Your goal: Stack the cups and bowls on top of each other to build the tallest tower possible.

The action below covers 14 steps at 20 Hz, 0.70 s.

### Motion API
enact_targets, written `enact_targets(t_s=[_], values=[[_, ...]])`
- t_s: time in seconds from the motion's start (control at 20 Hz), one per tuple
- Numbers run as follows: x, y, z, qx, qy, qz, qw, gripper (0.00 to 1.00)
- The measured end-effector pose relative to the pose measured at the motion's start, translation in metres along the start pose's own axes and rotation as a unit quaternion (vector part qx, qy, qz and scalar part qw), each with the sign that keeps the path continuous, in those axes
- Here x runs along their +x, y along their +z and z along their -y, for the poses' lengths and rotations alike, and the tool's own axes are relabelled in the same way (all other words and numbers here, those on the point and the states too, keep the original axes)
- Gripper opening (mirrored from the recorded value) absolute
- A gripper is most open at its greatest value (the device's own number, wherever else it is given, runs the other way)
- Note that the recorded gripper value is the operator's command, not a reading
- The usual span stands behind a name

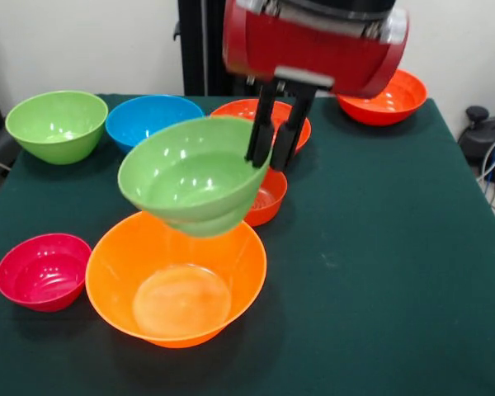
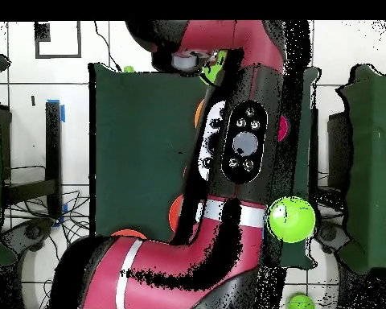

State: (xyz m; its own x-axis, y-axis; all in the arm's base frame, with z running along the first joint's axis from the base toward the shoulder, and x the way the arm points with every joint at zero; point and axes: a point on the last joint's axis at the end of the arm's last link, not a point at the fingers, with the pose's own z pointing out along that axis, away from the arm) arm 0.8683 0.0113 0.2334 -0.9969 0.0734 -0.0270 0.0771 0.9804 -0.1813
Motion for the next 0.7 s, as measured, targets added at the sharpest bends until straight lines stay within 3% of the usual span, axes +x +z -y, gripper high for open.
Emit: enact_targets(t_s=[0.4,0.7], values=[[-0.01,0.039,0.029,0.017,-0.02,0.039,0.9989,0.0],[-0.014,0.07,0.061,0.02,-0.052,0.047,0.9973,0.0]])
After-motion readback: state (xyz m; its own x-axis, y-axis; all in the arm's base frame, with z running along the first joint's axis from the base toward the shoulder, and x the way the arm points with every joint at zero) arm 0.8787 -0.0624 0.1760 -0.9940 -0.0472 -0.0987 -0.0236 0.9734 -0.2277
